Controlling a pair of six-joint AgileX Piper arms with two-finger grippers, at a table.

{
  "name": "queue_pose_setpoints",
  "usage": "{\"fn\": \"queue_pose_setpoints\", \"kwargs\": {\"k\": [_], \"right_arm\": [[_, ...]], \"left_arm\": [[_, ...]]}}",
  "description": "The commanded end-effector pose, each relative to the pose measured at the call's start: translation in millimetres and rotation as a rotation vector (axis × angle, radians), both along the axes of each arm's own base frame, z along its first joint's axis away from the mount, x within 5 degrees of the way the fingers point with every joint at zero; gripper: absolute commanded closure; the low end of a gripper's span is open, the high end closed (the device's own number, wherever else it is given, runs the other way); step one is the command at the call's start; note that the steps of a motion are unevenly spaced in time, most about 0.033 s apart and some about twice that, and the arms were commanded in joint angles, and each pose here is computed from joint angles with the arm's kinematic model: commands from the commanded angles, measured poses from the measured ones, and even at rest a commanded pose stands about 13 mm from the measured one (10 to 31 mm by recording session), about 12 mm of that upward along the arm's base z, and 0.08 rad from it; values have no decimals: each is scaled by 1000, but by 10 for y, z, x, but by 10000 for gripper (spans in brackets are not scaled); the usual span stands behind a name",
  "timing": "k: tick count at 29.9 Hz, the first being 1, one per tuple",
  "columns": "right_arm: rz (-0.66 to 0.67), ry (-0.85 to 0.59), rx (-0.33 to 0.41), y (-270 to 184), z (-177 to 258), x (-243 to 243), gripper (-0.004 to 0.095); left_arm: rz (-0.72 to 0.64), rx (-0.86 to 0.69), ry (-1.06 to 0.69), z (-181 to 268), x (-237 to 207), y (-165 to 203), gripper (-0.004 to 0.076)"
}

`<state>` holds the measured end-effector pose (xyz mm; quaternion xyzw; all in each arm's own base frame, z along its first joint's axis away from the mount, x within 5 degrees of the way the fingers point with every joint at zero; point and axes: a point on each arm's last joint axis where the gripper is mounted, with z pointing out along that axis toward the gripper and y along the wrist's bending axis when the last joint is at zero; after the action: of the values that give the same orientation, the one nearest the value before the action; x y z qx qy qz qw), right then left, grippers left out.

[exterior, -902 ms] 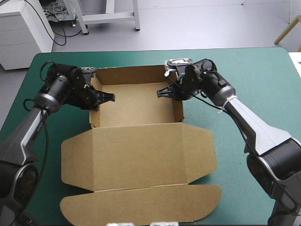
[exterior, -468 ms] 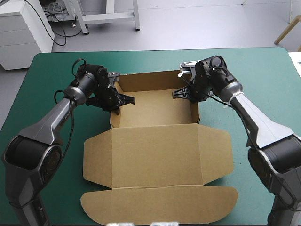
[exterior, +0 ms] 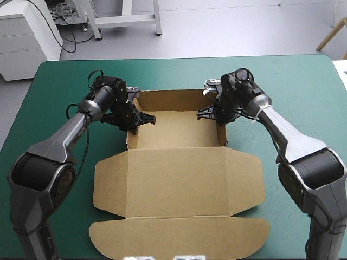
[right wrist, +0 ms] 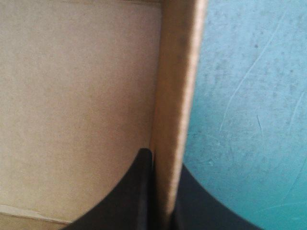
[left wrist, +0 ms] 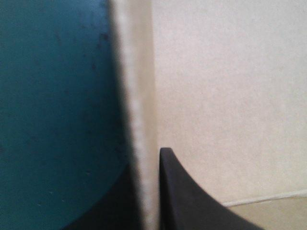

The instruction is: Fold the box

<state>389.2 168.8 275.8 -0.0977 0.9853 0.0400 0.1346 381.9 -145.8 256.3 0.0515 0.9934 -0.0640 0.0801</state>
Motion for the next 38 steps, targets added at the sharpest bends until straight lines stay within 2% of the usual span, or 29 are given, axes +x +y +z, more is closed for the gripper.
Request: {"fn": "queue_pose_setpoints", "kwargs": {"k": [1,4,6,9,12,19,26,32,38], "right_arm": [[28,-60,25,-11,297,-81,790],[26,-66,9,-26,297,-75,578],[18,-71,-1,-36,298,-70,495],[-26,-80,-19,-63,299,-58,459],[-25,-90,-40,-82,301,-50,459],[-25,-94,-50,-90,302,-46,459],[-25,-107,-44,-86,341,-38,459],[-30,-218,6,-70,698,-1,459],[-33,-361,-23,-186,1125,-93,459]], "left_arm": [[-42,-57,-132,340,-23,-28,650],[-24,-90,-128,346,-24,-53,511],[-20,-107,-134,351,-18,-67,411],[-63,-100,-146,352,-16,-70,267],[-105,-90,-152,352,-17,-69,192],[-136,-59,-191,427,12,-50,186],[-148,-18,-265,703,53,-14,186],[-152,16,-304,922,56,24,186],[-148,-1,-374,1293,20,39,210]]}}
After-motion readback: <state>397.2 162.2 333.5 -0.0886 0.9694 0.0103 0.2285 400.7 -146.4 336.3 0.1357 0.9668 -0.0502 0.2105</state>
